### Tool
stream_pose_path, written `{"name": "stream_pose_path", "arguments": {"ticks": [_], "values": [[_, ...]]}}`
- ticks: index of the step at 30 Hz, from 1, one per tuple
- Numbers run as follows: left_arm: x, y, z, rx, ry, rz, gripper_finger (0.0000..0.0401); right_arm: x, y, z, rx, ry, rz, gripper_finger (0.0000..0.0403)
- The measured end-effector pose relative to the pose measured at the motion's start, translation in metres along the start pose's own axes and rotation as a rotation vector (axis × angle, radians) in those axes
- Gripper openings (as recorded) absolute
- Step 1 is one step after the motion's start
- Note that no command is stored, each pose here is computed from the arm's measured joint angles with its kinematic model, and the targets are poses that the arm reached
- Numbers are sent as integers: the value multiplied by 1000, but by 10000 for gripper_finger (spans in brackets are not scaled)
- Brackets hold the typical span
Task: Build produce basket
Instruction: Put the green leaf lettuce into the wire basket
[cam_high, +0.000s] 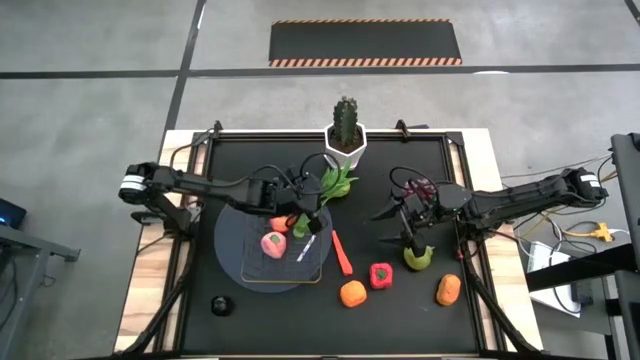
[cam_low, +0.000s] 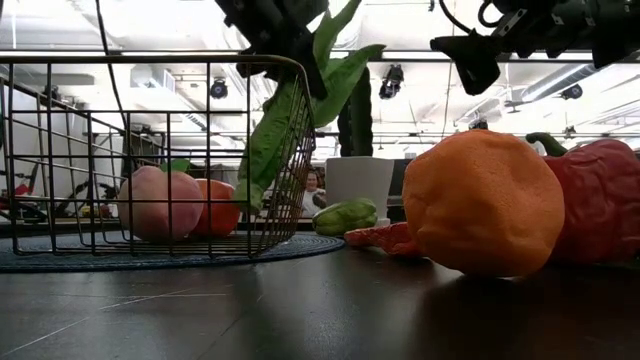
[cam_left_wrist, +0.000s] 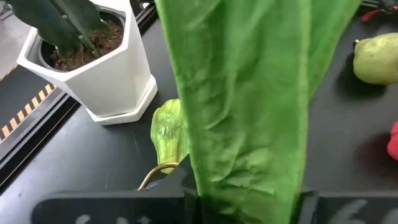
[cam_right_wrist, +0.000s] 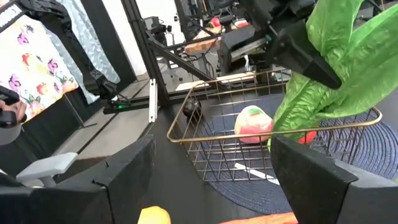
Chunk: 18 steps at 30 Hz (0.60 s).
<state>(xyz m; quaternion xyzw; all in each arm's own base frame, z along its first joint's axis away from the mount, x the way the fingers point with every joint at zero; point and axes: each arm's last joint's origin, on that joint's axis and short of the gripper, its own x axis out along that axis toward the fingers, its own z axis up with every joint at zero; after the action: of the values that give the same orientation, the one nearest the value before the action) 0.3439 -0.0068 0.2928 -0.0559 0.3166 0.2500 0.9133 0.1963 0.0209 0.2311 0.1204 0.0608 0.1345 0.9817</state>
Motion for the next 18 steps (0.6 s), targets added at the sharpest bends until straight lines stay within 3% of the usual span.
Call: {"name": "stream_pose_path", "arguments": {"ticks": [18], "values": [[1, 1, 1, 4, -3, 3, 181, 1, -1, -4, 48, 38, -8, 299]]}}
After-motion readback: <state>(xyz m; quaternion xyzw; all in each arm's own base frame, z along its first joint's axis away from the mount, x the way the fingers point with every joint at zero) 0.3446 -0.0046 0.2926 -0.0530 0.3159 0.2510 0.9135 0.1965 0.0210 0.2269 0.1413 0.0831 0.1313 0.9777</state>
